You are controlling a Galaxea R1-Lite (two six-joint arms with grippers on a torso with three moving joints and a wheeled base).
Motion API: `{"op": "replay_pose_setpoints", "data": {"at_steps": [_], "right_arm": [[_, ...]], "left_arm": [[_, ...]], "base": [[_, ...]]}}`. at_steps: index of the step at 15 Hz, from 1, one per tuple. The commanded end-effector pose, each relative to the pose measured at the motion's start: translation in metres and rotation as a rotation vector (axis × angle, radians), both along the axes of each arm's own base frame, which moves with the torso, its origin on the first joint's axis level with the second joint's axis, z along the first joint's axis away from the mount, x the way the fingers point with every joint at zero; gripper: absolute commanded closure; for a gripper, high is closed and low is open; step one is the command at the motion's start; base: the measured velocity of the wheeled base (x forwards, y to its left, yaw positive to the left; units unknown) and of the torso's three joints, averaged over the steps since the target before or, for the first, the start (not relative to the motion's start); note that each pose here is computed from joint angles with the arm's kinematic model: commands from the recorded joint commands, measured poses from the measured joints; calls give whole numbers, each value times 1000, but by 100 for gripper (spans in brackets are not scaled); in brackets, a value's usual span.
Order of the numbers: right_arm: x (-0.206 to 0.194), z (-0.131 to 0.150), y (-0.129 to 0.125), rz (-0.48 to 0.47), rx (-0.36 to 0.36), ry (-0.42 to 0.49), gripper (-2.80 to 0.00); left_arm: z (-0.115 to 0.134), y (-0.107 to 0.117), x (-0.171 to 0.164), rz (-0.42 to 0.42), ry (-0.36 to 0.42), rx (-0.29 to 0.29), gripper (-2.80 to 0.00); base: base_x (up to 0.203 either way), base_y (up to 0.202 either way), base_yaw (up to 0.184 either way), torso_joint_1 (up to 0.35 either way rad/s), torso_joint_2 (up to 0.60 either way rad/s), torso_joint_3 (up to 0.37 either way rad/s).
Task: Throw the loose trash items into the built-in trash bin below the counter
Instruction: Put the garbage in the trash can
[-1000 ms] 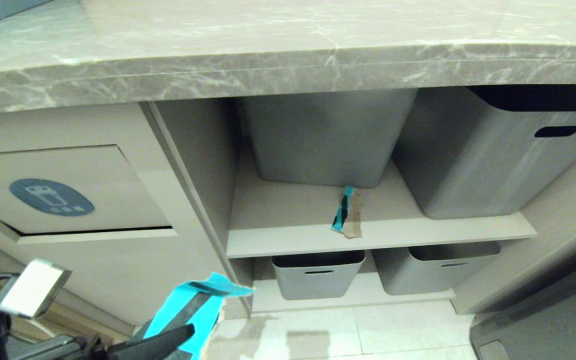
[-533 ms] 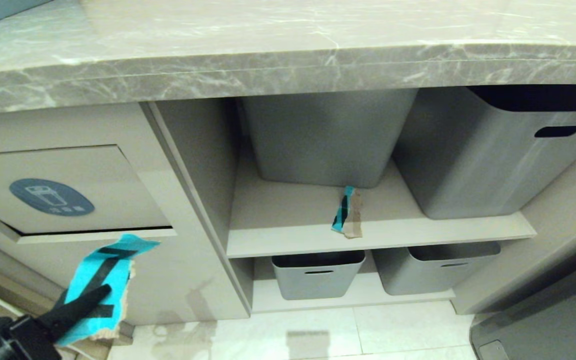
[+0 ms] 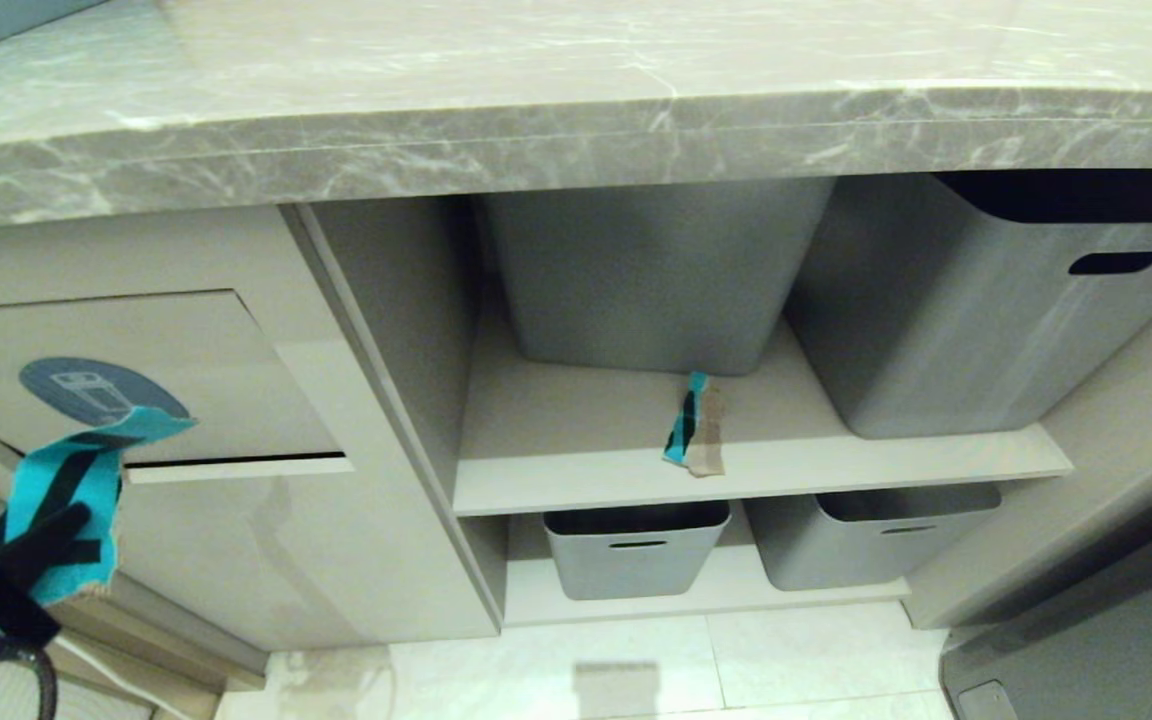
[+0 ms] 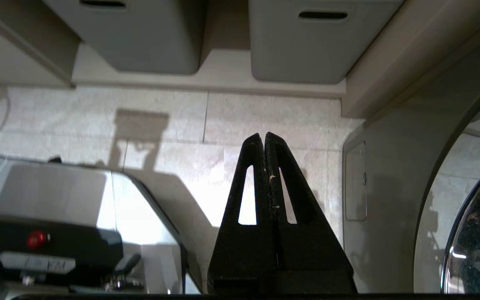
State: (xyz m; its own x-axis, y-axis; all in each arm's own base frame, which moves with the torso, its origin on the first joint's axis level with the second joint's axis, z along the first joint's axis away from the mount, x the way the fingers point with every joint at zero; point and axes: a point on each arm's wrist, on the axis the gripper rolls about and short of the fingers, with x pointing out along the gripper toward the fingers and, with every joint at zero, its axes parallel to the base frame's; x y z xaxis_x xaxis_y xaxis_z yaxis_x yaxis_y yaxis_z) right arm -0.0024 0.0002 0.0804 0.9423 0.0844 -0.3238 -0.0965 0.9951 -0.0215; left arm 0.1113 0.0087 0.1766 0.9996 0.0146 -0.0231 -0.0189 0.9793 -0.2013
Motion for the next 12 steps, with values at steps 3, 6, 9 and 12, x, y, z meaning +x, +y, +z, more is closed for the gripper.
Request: {"op": "replay_pose_setpoints", "data": {"at_steps": [3, 6, 9, 12], "right_arm": [[0, 0, 0, -10, 11, -41, 0], [0, 0, 0, -10, 11, -41, 0], [-3, -1, 0, -42, 12, -87, 0], [-8, -2, 0, -97, 14, -169, 0]], "left_arm": [[-2, 5, 13, 25, 41, 42, 0], [-8, 4, 6, 22, 50, 41, 0], [-13, 2, -2, 9, 49, 42, 0], [-20, 0, -12, -17, 50, 45, 0]], "base": [[0, 0, 0, 0, 0, 0], [0, 0, 0, 0, 0, 0], [0, 0, 0, 0, 0, 0], [0, 0, 0, 0, 0, 0]]}}
